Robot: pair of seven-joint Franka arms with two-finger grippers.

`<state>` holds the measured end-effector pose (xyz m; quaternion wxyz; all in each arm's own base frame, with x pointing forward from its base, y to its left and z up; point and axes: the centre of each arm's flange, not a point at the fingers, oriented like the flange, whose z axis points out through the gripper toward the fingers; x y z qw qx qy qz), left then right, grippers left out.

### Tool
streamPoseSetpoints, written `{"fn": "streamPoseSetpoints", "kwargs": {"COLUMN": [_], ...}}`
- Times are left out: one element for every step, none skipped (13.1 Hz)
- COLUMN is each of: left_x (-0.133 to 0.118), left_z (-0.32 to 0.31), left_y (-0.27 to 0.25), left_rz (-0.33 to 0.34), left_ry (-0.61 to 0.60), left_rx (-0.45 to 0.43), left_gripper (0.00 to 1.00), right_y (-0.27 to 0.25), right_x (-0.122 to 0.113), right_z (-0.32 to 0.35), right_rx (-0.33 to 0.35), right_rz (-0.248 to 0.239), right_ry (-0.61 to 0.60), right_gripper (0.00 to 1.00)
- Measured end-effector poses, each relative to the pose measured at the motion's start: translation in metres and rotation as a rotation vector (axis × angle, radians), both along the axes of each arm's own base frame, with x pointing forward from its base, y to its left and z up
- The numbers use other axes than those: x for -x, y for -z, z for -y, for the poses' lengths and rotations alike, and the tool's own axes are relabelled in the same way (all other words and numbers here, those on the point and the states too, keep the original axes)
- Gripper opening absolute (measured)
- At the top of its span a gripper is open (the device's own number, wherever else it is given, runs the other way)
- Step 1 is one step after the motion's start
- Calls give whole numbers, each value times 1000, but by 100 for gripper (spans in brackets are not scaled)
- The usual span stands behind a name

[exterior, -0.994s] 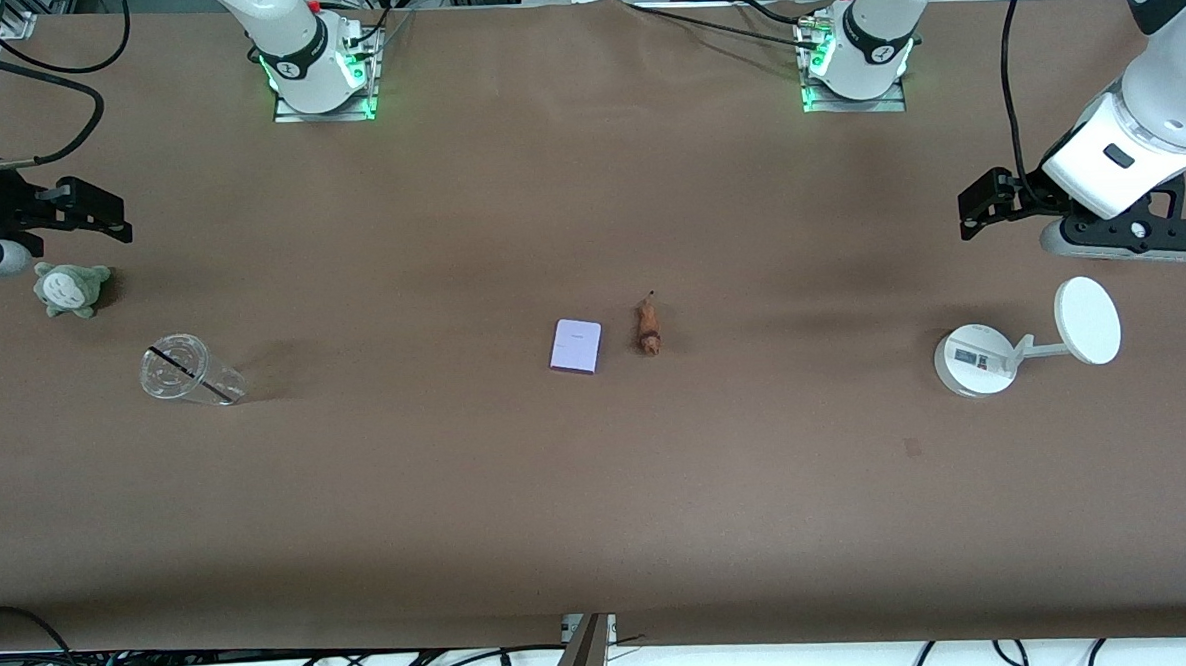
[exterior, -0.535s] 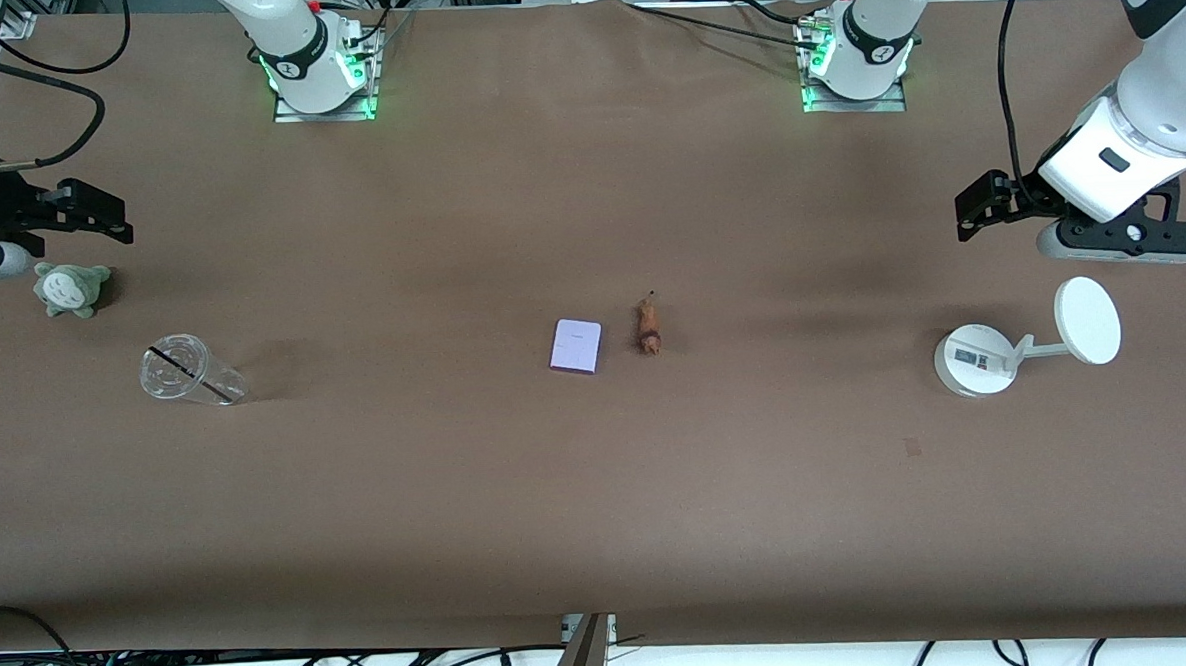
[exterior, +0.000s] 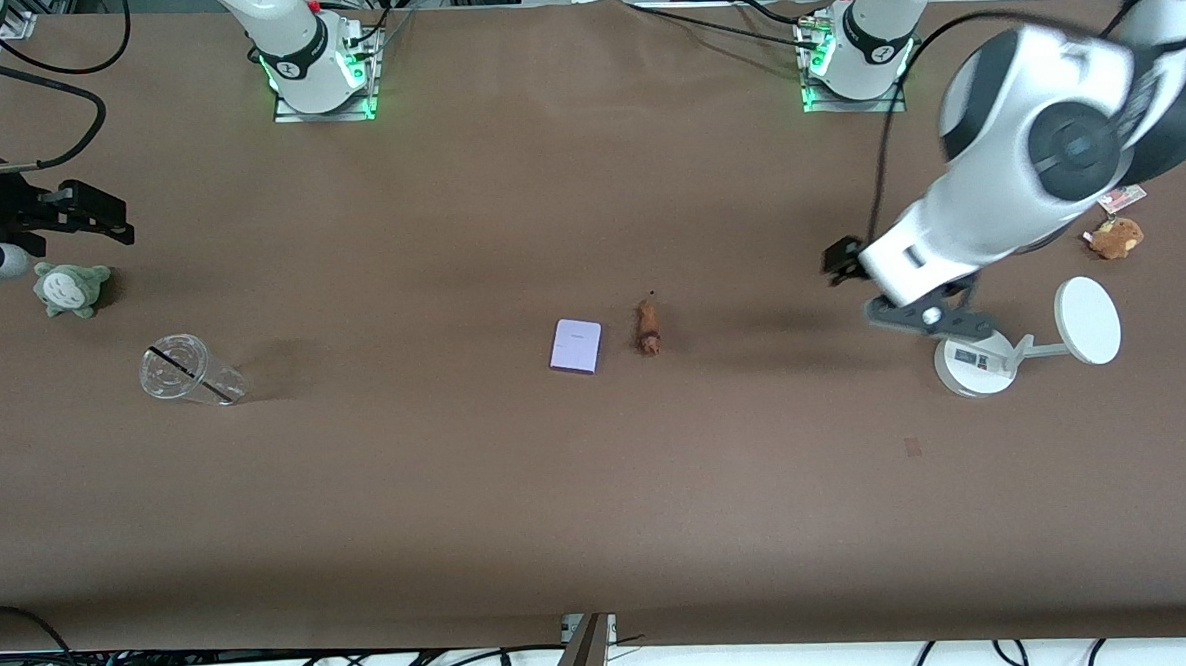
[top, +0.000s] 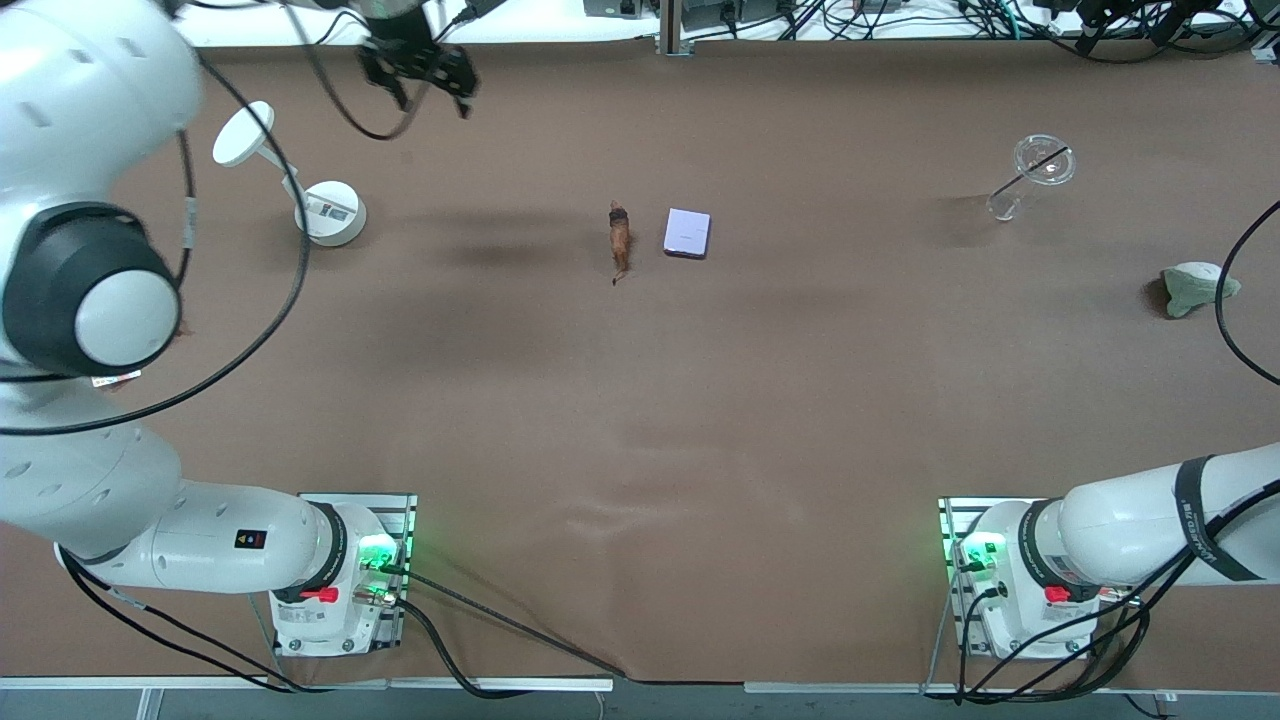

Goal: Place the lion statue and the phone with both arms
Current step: 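Reach the left gripper over the brown lion figurine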

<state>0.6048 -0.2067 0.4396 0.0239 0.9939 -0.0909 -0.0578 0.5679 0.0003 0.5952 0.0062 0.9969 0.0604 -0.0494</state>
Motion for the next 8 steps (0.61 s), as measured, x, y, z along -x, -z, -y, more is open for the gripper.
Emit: {"fn": "streamPoseSetpoints", "kwargs": {"left_x": [0, 5, 13, 21, 28, 35, 41, 46], "left_z": [30, 65, 102, 131, 153, 171, 184, 195], "left_y": [22, 45, 71, 92, 111, 128, 143, 159], "left_rz": [5, 12, 16, 17, 20, 19, 21, 37], "left_ry": [-12, -34, -76, -113, -138, -156, -168, -165], "left_rx": [8, 16, 23, 30, 37, 44, 44, 28], "left_gripper": [100, 100, 100, 100, 100, 100, 100, 100], "right_y": [0, 0, 0, 0, 0, 0, 0, 0], "right_x": [0, 0, 0, 0, 0, 0, -1, -1], "right_z": [0, 0, 0, -1, -1, -1, -1, -1], "right_rx": [0, 0, 0, 0, 0, 0, 0, 0], "right_rz": [0, 0, 0, 0, 1, 2, 2, 3], "right_ry": [0, -1, -1, -1, -1, -1, -1, -1], "right_gripper": [100, 100, 100, 100, 100, 100, 100, 100]}}
